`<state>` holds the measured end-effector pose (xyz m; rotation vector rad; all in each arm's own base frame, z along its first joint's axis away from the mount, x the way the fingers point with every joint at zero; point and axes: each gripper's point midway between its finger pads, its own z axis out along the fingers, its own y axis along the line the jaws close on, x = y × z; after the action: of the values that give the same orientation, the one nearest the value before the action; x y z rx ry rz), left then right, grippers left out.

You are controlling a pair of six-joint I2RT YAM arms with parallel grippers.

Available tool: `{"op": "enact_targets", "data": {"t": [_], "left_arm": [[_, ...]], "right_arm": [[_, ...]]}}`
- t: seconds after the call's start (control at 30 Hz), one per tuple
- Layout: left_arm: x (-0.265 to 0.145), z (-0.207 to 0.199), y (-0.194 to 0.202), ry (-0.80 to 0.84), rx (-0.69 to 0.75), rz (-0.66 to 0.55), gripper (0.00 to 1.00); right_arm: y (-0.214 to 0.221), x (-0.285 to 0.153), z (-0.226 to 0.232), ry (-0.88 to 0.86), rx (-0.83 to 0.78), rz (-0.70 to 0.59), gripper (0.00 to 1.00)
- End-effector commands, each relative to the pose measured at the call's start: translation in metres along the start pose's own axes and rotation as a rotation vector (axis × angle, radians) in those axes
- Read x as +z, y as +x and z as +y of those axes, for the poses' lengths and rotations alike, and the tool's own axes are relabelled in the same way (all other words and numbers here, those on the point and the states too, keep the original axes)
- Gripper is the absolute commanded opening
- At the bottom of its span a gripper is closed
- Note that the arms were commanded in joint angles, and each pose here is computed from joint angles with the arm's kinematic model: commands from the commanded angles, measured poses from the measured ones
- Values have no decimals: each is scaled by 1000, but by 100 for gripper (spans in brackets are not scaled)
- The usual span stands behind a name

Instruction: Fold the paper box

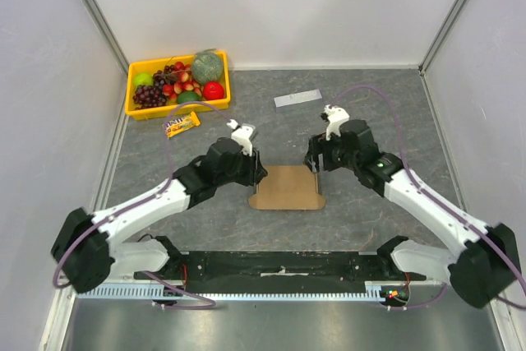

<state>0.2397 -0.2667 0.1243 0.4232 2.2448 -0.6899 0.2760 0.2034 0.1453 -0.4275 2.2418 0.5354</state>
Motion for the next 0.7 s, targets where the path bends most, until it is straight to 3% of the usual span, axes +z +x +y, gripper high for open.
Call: {"op": "enact_targets", "data": {"t": [0.0, 0.03, 0.1, 0.17, 0.4, 0.5, 0.67], "left_arm": [[-30, 9, -23, -48, -13, -132, 43], [-34, 9, -19, -44, -14, -123, 45], [-39, 12, -8, -45, -18, -101, 59], [-43, 16, 0, -55, -24, -87, 66], [-60, 31, 6, -113, -134, -144, 78], [-62, 32, 5, -108, -184, -170, 82], [-64, 33, 5, -114, -193, -159, 82]], "right_arm": [[-12, -15, -20, 59, 48, -87, 85], [-6, -14, -20, 48, 59, -67, 89], [7, -14, -22, 44, 83, -31, 96], [9, -17, -24, 57, 99, -42, 98], [-14, -54, -58, 265, 64, -197, 98], [-19, -63, -67, 329, 154, -258, 98], [-10, -56, -61, 309, 244, -204, 98]]}}
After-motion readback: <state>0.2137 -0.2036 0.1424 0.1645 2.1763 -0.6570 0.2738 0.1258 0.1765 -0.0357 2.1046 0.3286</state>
